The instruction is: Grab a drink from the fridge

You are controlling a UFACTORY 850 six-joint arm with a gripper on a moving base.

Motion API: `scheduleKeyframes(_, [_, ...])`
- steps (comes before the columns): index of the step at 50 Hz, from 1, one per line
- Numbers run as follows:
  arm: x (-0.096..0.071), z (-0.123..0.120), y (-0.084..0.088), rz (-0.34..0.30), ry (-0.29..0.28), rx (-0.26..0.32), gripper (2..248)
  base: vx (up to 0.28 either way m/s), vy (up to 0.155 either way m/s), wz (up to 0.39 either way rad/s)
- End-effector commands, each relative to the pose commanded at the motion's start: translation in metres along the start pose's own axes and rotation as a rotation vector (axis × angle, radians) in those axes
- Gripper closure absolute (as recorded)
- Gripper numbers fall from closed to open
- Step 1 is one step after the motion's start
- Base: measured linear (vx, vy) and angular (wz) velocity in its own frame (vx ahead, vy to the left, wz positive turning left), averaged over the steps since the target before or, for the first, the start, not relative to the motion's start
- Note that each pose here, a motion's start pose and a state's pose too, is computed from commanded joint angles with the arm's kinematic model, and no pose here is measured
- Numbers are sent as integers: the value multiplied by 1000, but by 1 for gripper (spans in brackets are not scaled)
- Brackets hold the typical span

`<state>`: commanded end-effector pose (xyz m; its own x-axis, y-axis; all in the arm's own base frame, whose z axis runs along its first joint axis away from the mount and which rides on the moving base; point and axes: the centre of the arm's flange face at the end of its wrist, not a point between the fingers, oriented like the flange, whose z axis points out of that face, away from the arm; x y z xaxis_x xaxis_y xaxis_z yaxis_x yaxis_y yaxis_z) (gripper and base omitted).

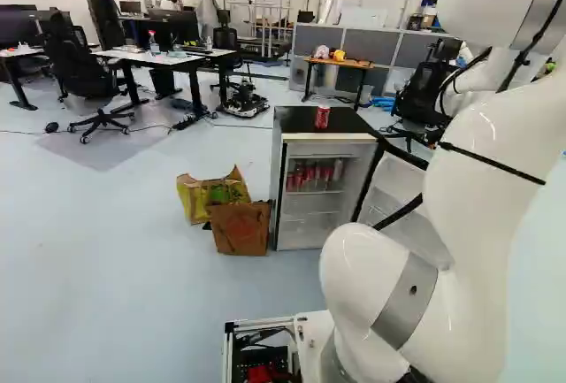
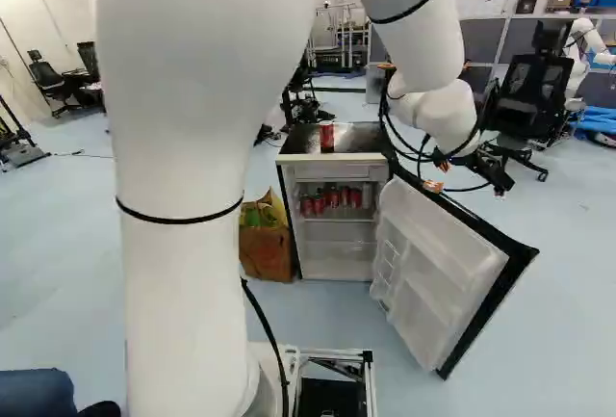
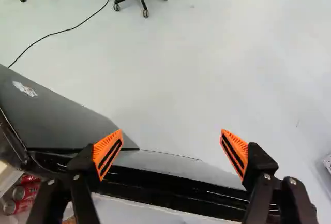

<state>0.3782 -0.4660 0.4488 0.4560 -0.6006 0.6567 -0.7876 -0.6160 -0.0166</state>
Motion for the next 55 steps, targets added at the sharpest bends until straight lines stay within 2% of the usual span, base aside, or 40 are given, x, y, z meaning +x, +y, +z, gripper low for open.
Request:
scheduleKeyframes(28, [26,40,11,48,-117,-7,3,0,0,0])
scheduleKeyframes(55, [49,75,17,55,-229,-7,3,0,0,0])
